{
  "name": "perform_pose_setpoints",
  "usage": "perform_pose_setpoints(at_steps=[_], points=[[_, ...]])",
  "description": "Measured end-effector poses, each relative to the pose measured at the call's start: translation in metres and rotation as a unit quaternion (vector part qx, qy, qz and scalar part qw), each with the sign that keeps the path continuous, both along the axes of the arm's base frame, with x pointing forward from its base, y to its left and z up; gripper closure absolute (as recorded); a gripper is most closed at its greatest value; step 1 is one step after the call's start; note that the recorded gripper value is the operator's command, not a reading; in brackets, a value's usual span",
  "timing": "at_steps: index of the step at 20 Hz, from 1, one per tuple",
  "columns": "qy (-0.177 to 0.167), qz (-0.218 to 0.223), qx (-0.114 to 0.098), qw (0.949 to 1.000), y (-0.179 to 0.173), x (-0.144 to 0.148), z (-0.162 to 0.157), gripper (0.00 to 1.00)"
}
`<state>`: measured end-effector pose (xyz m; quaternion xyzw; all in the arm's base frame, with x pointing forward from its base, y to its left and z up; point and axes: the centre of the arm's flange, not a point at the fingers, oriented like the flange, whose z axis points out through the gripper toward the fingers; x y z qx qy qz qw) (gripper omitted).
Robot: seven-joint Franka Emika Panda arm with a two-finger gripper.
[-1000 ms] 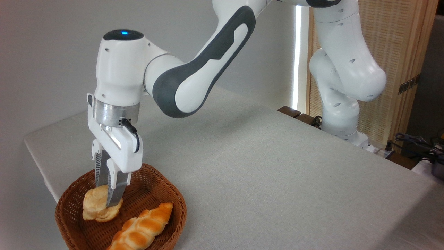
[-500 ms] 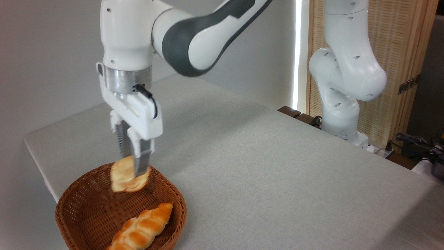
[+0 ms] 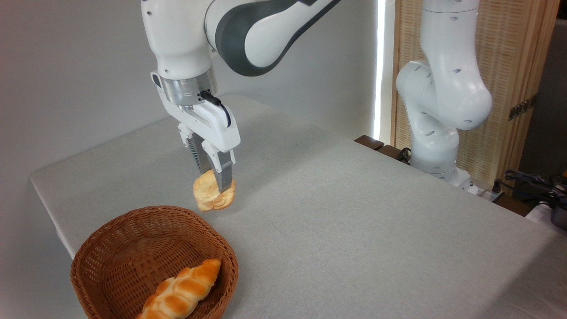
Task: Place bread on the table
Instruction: 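Lift the bun out of the basket and carry it over the table, then lower the bun onto the table surface beside the basket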
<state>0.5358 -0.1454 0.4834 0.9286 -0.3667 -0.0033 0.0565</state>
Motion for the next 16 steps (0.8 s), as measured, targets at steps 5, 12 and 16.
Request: perform_pose_setpoints(at_steps=[5,12,16], points=[[0.024,-0.011,0.007,0.9996,-0.021,-0.015,-0.023,0.00],[0.025,-0.011,0.007,0.9996,-0.020,-0.015,-0.024,0.00],[0.024,-0.010,0.007,0.9996,-0.020,-0.015,-0.024,0.00]])
